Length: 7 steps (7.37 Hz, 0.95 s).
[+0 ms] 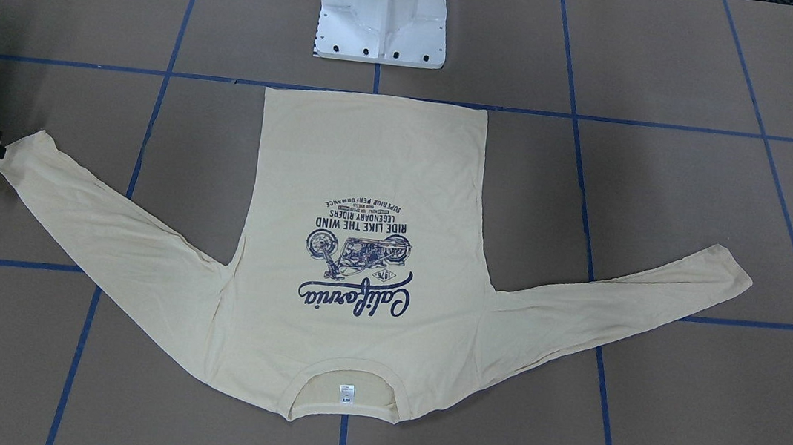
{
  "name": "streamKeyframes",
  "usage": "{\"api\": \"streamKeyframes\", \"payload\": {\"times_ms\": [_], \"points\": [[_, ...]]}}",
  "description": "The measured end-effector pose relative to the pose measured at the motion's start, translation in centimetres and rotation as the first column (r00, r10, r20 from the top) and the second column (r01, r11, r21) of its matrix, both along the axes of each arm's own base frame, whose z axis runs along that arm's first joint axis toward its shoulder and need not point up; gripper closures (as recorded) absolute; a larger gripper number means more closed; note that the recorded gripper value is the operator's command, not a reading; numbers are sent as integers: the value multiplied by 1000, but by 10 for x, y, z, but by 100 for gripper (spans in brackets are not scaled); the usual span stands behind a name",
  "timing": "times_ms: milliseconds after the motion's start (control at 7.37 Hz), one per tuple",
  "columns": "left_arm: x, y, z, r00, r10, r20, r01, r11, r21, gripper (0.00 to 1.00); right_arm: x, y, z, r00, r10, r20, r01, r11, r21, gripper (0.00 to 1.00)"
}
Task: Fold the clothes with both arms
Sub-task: 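Lower the right gripper to the cuff of the nearest sleeve and grasp it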
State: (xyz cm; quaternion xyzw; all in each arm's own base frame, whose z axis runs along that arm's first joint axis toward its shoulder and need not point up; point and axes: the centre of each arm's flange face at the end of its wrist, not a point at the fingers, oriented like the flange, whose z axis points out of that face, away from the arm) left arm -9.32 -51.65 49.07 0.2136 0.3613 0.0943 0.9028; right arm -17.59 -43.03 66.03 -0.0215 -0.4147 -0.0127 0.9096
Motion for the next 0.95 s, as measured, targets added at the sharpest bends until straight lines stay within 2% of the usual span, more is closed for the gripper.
{"api": "streamKeyframes", "payload": {"times_ms": [136,271,407,950], "points": [[0,0,0,1000,0,0,0,1000,0,0,-3,-1,-2,1000,5,2,-5,1000,-9,47],[0,0,0,1000,0,0,0,1000,0,0,-6,-2,-3,1000,7,3,-7,1000,-12,66],[0,0,0,1000,0,0,0,1000,0,0,-7,-4,-5,1000,9,4,-9,1000,-11,100],[0,0,0,1000,0,0,0,1000,0,0,-8,-4,-11,1000,6,17,-6,1000,-8,100]]}}
